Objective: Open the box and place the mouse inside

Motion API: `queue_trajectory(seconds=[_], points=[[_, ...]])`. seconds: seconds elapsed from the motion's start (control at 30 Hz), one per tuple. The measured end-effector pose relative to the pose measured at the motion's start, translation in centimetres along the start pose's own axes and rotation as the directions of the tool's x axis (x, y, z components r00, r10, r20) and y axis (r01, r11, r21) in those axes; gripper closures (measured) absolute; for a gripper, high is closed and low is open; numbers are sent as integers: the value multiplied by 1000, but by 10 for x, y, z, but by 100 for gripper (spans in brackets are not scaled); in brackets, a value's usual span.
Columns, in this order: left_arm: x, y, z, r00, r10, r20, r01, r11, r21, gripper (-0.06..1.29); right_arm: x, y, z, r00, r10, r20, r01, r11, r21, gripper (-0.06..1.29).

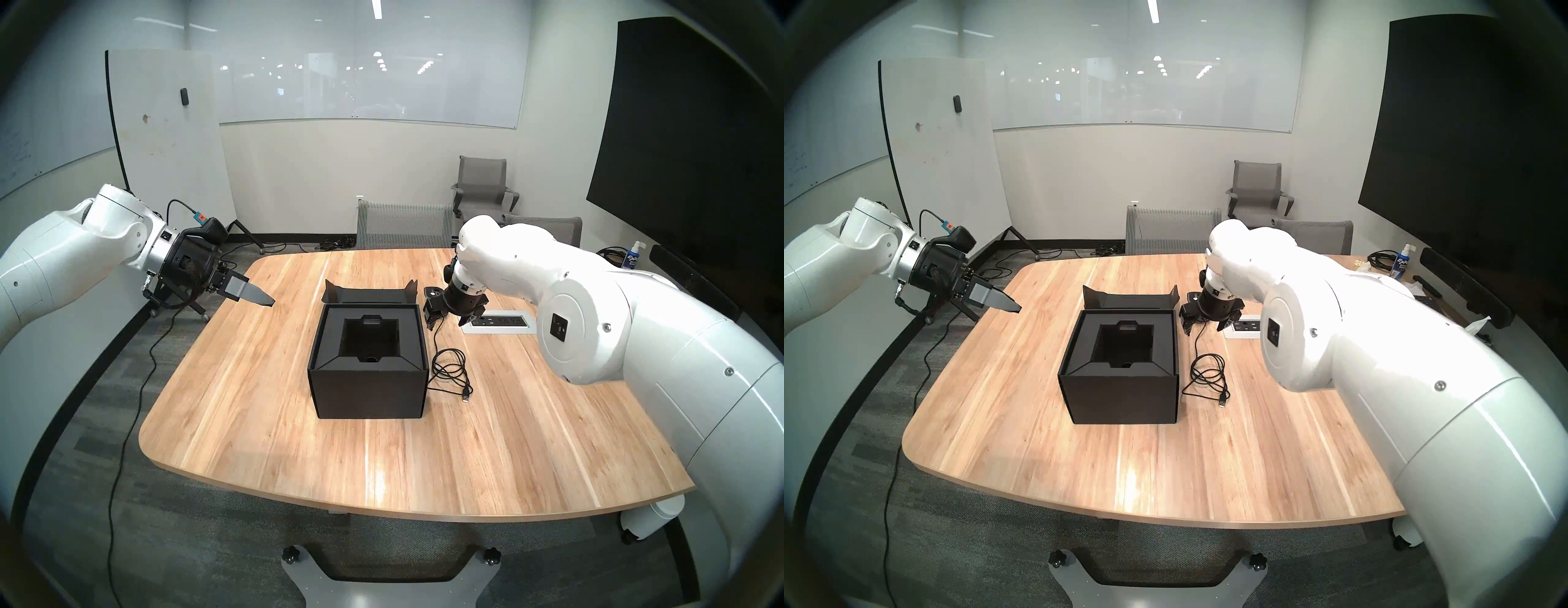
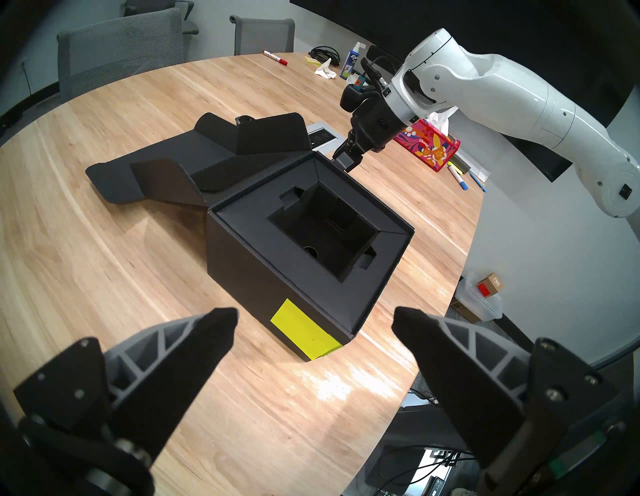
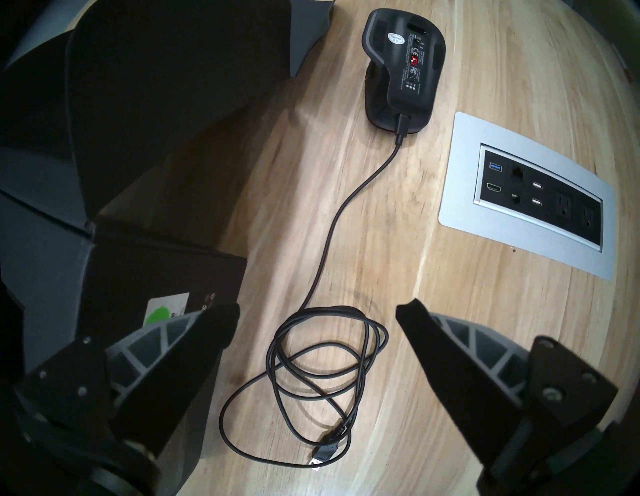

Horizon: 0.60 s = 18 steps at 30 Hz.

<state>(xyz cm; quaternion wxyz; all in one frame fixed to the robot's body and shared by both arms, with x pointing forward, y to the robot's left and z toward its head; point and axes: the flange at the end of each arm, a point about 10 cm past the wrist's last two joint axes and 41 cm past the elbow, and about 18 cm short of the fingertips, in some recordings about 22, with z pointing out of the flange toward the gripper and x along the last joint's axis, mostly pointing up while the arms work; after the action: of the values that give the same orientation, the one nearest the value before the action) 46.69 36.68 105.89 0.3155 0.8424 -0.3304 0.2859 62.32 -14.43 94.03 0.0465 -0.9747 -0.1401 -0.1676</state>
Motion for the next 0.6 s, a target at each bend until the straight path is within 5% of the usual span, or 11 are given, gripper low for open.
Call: queue_trajectory(seconds=[0.6], points=[[0, 0, 0, 1000, 1, -1, -1, 1000, -2, 1, -5, -7, 15, 1000, 19, -19, -19, 1000, 10, 1]])
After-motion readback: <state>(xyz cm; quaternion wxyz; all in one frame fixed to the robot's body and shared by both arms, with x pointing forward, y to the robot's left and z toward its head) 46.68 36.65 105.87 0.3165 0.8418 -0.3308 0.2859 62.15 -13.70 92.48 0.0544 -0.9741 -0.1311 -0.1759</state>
